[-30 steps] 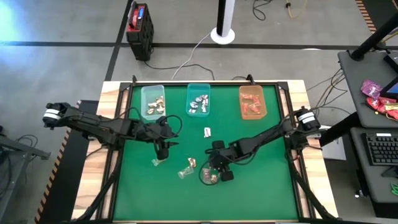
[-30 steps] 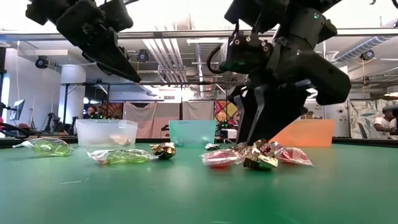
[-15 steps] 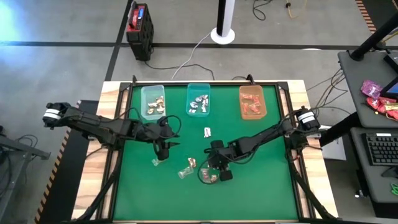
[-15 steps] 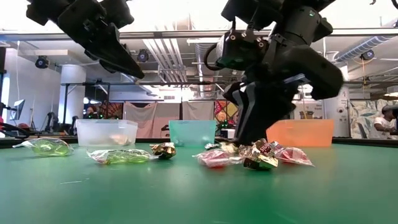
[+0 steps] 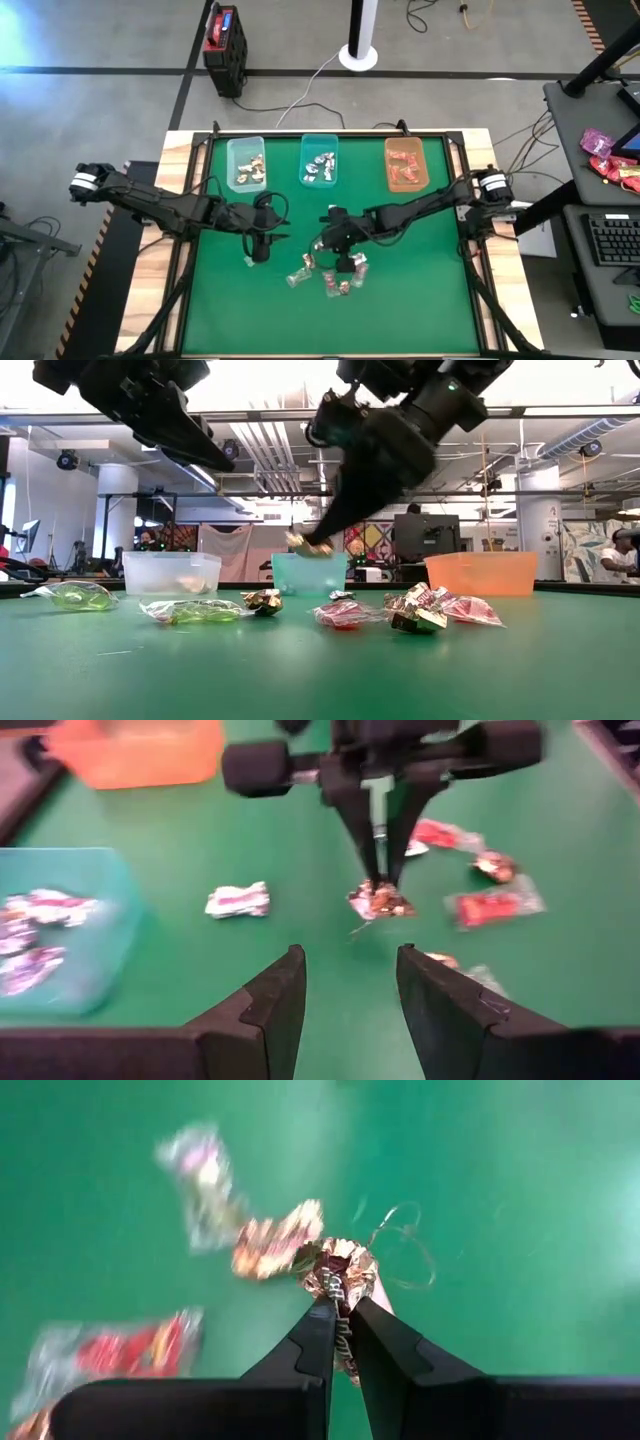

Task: Sort candy by brand, put in halloween buckets
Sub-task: Put the gold wrap candy into the white bin

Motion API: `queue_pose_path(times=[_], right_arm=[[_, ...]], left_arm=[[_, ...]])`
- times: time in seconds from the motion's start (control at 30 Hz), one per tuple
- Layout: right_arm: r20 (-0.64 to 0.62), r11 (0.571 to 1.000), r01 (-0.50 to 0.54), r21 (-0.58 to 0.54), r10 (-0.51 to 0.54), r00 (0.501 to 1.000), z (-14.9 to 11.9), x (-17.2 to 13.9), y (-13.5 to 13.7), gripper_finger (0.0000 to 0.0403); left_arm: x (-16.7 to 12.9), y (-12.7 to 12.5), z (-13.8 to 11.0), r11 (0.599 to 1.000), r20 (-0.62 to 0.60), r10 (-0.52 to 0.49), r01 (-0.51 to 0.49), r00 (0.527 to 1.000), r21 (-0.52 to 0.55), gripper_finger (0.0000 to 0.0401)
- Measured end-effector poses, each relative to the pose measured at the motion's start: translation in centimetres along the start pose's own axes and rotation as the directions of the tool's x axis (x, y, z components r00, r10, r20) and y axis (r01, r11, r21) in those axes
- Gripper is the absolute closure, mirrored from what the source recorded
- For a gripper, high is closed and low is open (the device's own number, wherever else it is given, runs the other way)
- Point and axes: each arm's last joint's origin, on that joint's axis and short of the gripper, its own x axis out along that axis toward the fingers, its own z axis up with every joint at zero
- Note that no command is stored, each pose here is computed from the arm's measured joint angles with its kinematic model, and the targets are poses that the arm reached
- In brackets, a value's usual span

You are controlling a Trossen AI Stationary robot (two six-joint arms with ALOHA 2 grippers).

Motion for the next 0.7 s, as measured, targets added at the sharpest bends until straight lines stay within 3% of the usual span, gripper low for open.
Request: queue_pose_path(times=[0.17, 0.33, 0.5, 0.7], right_arm=[[0.16, 0.984, 0.176, -0.032, -0.168, 0.973, 1.9, -1.3, -1.7, 0.0374], [0.292, 0.881, 0.458, -0.117, -0.411, 0.864, 3.5, -2.1, -3.0, 0.0374], [0.424, 0.831, 0.539, -0.136, -0.443, 0.79, 4.9, -2.8, -3.8, 0.0374], [0.468, 0.798, 0.578, -0.172, -0.45, 0.761, 5.3, -3.0, -4.0, 0.0374]], left_arm=[[-1.2, 0.5, 0.6, 0.996, 0.021, 0.089, -0.09, 0.996, 0.024, 0.0259], [-2.3, 0.7, 1.0, 0.99, 0.078, 0.086, -0.094, 0.993, 0.106, 0.0259], [-2.2, 1.0, 0.4, 0.983, 0.142, 0.136, -0.152, 0.98, 0.108, 0.0259], [-1.9, 1.4, 0.6, 0.949, 0.251, 0.291, -0.312, 0.923, 0.047, 0.0259]])
